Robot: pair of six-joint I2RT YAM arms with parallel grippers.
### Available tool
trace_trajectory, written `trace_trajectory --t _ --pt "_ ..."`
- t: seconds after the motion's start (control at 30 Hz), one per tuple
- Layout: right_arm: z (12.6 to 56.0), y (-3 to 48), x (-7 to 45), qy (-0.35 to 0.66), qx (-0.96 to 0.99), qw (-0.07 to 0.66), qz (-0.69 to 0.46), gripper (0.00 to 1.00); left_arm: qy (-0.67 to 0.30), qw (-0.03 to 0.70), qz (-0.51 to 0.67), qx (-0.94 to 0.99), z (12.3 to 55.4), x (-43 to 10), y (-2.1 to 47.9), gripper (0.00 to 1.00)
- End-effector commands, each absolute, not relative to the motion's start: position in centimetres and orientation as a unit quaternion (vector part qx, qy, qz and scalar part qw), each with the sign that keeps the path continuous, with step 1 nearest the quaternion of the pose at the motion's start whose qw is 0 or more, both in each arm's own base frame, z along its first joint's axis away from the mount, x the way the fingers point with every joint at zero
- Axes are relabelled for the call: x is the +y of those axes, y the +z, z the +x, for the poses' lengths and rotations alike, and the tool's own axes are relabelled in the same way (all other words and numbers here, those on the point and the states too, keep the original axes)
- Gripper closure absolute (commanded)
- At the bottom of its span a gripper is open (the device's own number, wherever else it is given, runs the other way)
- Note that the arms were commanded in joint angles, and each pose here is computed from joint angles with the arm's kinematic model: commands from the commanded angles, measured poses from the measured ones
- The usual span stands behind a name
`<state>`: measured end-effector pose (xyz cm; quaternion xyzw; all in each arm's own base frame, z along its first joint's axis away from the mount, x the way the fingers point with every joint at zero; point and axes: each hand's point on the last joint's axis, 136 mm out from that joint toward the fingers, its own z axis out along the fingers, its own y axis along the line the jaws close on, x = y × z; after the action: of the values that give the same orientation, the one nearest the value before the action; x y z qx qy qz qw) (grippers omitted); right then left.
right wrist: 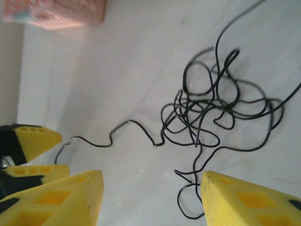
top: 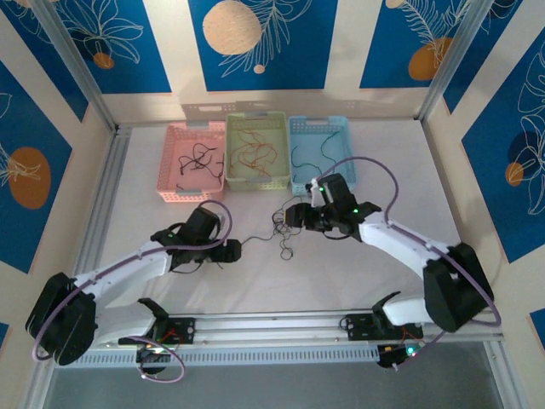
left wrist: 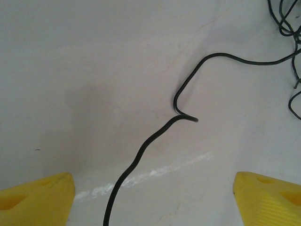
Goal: Untangle the cables
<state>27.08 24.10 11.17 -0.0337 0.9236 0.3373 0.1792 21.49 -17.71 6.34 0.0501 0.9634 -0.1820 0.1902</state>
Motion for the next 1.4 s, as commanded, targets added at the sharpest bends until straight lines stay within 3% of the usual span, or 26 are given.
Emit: trace_trajectory --t 0.0,0.2,0.4,0.53,0.63,0.77,0.9,1.1,1.37 --pt "26.8 10.1 26.0 0.344 0.928 0.139 -0.034 0.44 -0.218 0.189 0.046 0.956 21.9 -19.2 6.2 0.19" --pt "26.9 8.2 26.6 0.334 0.935 0.118 -0.030 0.45 -0.244 0.171 0.056 0.953 21.2 -20.3 5.7 0.34" --pt "26.8 8.1 26.2 0.329 0.936 0.118 -0.033 0.45 -0.250 0.161 0.058 0.953 21.1 -20.6 5.3 0.56" --pt "26.7 8.5 25.9 0.333 0.935 0.122 -0.033 0.45 -0.251 0.157 0.062 0.953 21.1 -20.9 5.2 0.59" --pt "26.6 8.9 25.7 0.333 0.934 0.127 -0.034 0.45 -0.251 0.150 0.067 0.954 20.9 -20.9 5.0 0.48" --pt "26.5 9.4 25.3 0.334 0.932 0.132 -0.032 0.45 -0.247 0.136 0.070 0.957 20.4 -20.8 3.9 0.48" --pt "26.4 9.9 25.2 0.337 0.931 0.137 -0.034 0.45 -0.246 0.129 0.071 0.958 20.2 -20.9 3.3 0.59" --pt "26.2 10.6 25.0 0.342 0.928 0.143 -0.041 0.45 -0.246 0.158 0.080 0.953 20.8 -20.9 5.5 0.99" --pt "26.0 11.7 24.9 0.350 0.923 0.153 -0.044 0.48 -0.341 0.169 0.131 0.916 18.3 -22.5 12.9 1.00"
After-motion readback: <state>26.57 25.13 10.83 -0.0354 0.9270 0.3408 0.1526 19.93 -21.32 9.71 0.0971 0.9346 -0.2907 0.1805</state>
